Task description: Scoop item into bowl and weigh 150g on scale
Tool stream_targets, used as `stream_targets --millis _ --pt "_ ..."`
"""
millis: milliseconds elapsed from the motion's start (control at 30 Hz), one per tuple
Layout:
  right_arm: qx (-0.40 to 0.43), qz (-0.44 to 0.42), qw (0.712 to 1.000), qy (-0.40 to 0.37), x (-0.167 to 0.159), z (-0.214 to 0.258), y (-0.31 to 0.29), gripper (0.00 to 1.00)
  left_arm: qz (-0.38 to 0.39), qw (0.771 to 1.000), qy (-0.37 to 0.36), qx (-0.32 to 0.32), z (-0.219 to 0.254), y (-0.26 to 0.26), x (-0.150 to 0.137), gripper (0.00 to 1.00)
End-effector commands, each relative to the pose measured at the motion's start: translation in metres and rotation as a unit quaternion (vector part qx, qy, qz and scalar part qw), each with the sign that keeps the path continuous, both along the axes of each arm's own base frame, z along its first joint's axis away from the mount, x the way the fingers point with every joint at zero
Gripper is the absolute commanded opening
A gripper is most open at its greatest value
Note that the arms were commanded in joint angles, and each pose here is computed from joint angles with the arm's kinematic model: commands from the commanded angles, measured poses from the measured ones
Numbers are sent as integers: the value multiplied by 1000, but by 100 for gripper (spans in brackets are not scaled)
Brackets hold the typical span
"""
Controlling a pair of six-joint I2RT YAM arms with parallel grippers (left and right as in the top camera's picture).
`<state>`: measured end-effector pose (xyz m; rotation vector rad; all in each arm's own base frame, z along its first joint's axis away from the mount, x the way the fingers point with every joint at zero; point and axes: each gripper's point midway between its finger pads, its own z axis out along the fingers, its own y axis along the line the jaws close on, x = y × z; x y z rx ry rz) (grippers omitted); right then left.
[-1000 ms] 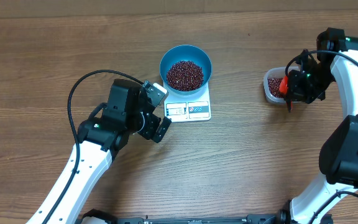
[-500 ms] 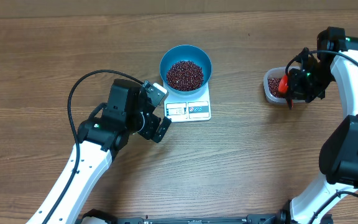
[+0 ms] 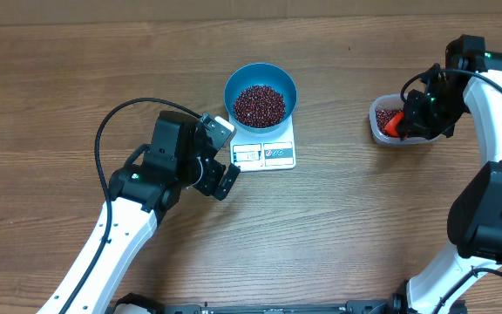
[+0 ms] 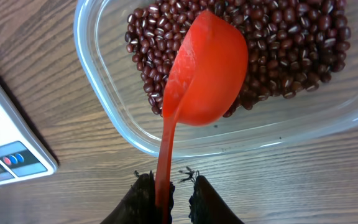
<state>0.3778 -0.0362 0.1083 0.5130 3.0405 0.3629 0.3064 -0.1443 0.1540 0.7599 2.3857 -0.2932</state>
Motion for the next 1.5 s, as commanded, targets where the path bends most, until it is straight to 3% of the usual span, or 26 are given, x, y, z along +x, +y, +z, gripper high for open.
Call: stream_targets --millis 0,67,233,600,867,1133,1333,1467 --pt "8 -35 999 4 -1 3 1 22 8 1000 5 1 -3 2 1 100" --pt "8 -41 999 8 -3 3 1 24 8 1000 5 1 -3 2 1 100" --pt "12 -48 998 29 -12 3 3 45 8 1000 5 1 -3 2 1 100" --pt "16 -64 997 40 -15 3 4 46 8 1000 5 1 -3 2 1 99" --pt "51 -74 995 43 -15 6 16 57 8 1000 5 1 -3 2 1 100" --pt "61 -86 994 35 -10 7 18 31 8 1000 5 1 -3 2 1 100" --pt "62 -108 992 38 -8 7 18 22 8 1000 5 1 -3 2 1 100" --pt "62 -107 992 37 -8 7 18 8 8 1000 5 1 -3 2 1 99"
